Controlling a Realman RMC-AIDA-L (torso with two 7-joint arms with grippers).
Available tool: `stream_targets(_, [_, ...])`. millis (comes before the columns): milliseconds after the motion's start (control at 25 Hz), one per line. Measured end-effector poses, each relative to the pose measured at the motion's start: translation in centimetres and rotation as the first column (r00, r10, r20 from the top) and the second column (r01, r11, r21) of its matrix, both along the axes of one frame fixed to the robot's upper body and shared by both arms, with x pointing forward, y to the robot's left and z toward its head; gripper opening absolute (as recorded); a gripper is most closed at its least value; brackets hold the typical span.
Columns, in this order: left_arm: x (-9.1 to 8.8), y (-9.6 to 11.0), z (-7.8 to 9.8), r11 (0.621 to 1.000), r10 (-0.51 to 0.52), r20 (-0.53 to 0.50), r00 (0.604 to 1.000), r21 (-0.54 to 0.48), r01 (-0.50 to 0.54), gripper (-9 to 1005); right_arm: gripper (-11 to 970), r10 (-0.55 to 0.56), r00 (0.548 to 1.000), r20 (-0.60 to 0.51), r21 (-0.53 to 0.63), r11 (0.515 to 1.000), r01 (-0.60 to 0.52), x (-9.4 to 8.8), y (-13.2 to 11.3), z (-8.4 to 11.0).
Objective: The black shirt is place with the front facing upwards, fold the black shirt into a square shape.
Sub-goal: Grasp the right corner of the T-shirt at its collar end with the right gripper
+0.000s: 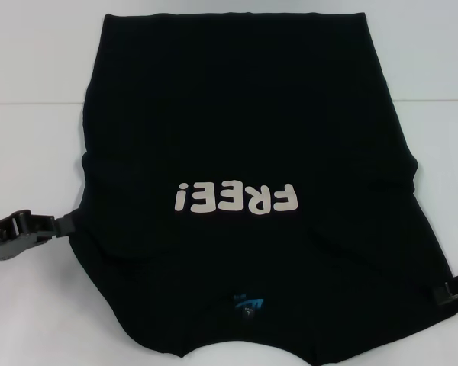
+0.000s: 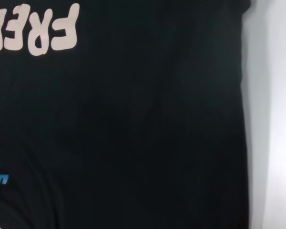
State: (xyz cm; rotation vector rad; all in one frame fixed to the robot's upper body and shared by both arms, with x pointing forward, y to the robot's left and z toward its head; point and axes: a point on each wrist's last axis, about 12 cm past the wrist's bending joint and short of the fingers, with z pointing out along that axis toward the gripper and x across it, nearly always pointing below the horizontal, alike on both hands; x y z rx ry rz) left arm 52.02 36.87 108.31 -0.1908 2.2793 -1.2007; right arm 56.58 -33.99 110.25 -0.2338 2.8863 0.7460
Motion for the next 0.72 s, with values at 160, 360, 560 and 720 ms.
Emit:
stream_targets(160, [0.0,0.0,0.0,1.000,0.003,-0.003,1.000,-0.002,-0.003,5,557,0.011,1.000,0.000,0.005,1.000,-0.011,0.0,0.5,-0.1])
stream_targets(360, [-0.1,0.0,-0.1,1.000,0.005,-0.006,1.000,-0.004,-0.005,5,541,0.032,0.999,0.003,0.021,0.999,-0.032,0.1,1.2,-0.2])
stream_targets(560, [-0.1,0.0,-0.1,1.000,0.006,-0.006,1.000,-0.003,-0.006,5,524,0.044,0.999,0.013,0.029,0.999,-0.044,0.3,1.8,-0.1])
stream_targets(720, [-0.1,-0.1,-0.1,1.000,0.006,-0.007,1.000,-0.004,-0.006,5,511,0.047,0.999,0.022,0.041,0.998,-0.047,0.5,2.1,0.0])
